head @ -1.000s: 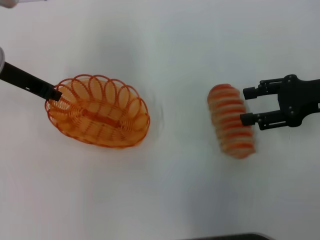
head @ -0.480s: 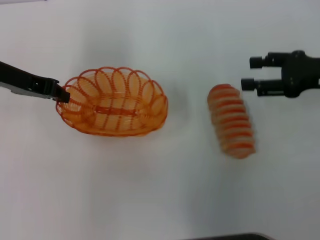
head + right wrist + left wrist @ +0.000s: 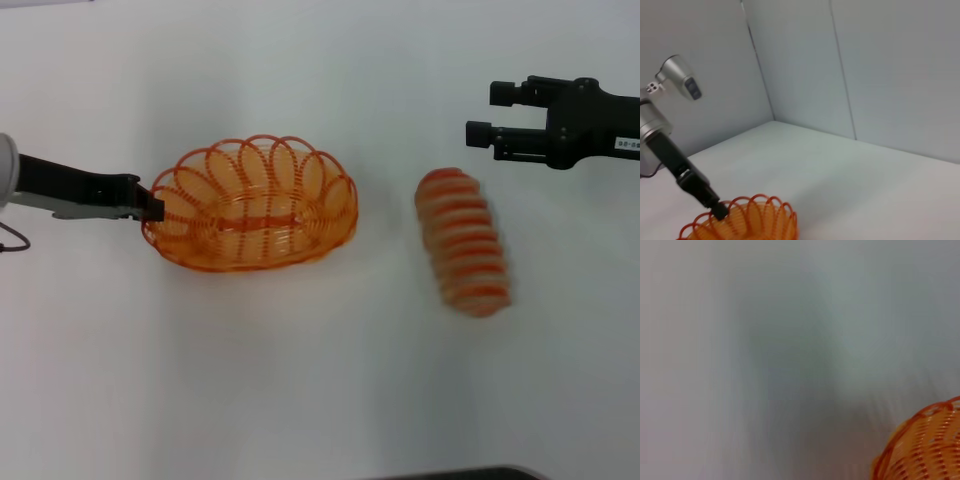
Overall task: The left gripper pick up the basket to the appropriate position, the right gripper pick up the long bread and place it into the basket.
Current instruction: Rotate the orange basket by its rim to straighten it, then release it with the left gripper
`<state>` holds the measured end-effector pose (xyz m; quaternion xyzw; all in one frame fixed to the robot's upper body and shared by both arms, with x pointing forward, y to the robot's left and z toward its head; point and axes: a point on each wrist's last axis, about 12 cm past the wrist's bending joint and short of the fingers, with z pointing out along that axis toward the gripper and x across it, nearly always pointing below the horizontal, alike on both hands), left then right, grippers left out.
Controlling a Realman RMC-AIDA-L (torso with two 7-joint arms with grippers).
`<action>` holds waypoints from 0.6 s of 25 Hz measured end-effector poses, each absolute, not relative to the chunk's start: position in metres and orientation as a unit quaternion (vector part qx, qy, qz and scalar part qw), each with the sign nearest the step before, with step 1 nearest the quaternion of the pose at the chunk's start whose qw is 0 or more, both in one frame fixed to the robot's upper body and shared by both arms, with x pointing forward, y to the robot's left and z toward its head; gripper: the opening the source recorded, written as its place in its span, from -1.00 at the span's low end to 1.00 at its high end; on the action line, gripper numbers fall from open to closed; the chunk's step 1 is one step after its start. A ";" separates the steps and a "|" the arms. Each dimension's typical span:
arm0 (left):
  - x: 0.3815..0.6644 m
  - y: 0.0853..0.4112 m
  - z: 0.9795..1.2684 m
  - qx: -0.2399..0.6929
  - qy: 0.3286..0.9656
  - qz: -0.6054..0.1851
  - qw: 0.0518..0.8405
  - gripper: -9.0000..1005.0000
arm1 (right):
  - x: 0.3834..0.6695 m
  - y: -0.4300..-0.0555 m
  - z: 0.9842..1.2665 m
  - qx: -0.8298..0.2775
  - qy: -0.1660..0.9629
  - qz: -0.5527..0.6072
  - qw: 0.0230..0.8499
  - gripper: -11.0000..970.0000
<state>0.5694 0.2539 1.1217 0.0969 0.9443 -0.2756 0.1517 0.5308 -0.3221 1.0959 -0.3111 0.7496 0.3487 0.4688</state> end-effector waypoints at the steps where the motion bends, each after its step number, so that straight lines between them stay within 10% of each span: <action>1: 0.568 0.253 1.119 0.095 0.944 -0.278 0.152 -0.85 | 0.531 -0.322 1.095 -0.309 0.750 0.346 0.471 0.60; 15: 0.563 0.239 1.099 0.081 0.937 -0.290 0.175 -0.85 | 0.531 -0.321 1.093 -0.301 0.748 0.347 0.479 0.60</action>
